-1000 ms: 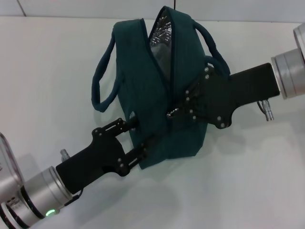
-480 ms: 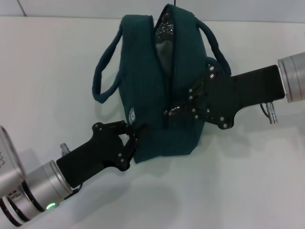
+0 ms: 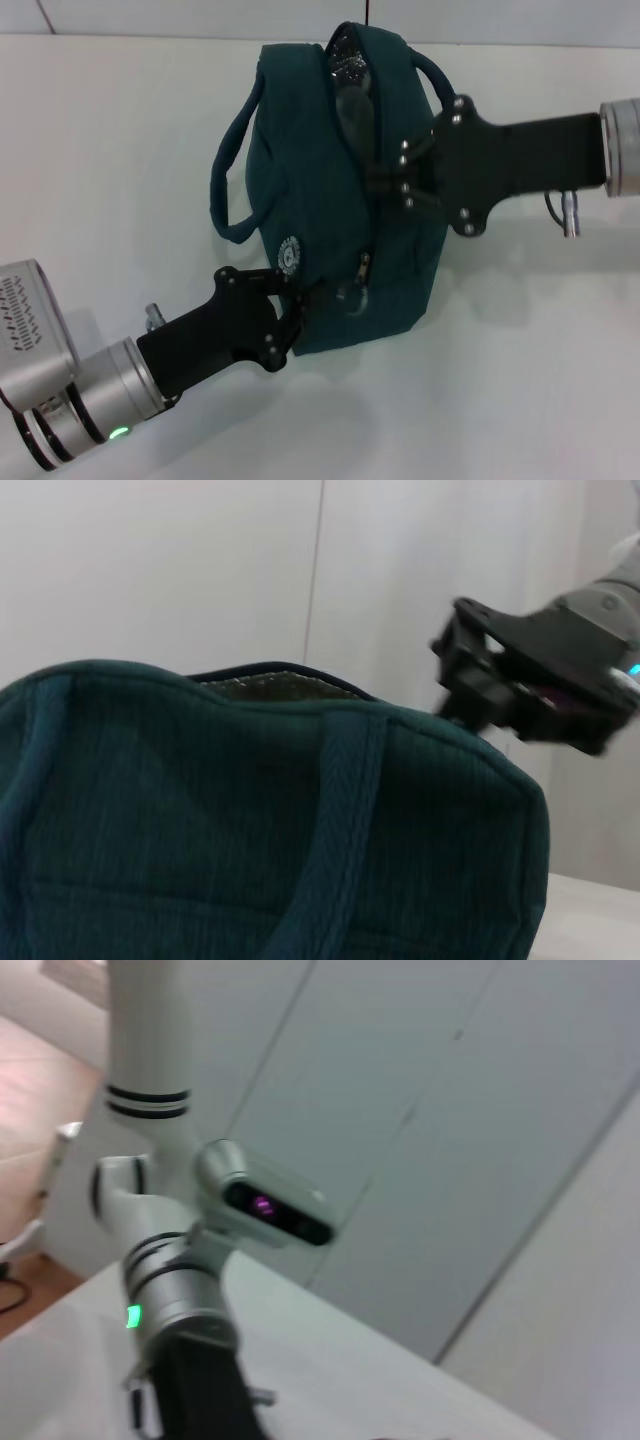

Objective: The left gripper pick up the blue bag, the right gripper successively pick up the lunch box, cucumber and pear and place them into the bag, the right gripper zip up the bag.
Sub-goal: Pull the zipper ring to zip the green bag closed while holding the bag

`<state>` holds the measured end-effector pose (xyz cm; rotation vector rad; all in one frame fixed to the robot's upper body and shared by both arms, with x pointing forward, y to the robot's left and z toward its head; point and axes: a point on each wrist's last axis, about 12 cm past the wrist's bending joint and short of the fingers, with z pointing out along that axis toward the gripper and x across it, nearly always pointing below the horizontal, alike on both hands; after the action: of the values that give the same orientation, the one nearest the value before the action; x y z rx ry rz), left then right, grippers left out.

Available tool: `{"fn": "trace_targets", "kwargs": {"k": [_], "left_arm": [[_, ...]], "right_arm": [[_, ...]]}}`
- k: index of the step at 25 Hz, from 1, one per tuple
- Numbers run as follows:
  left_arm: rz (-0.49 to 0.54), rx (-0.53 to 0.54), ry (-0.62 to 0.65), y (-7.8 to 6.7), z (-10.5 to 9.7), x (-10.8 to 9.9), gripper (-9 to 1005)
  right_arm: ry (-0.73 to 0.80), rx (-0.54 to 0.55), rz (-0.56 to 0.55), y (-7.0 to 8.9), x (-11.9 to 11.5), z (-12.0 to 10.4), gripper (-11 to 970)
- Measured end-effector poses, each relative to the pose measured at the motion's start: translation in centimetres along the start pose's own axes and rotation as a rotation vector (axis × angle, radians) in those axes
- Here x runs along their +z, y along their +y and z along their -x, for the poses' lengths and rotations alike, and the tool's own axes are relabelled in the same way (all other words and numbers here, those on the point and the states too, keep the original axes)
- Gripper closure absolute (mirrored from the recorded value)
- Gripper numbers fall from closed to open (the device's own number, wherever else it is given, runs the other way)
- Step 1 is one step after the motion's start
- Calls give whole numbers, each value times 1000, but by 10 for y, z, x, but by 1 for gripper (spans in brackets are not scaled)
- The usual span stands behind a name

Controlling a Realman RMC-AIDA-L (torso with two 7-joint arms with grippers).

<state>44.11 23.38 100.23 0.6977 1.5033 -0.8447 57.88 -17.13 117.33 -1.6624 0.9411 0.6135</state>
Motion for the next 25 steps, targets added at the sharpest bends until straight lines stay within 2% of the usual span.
{"fn": "trace_targets", "kwargs": {"k": [5,12,15,19,25], "left_arm": [[-11,7,7,0,0,0,932],[-24,26,-3,1,3,1,932],[-46,36,-21,2,6,5,932],[-62,52,-47,3,12,13,933],[-71,64,-64,7,17,20,933]], "right_arm": [[0,9,-99,-6,-2,-3,924],[-8,43,-99,0,-7,-4,922],[-37,120,-71,2,-14,-1,921],[-80,234,2,8,-35,1,919],[-52,465,76,24,-51,-11,917]]}}
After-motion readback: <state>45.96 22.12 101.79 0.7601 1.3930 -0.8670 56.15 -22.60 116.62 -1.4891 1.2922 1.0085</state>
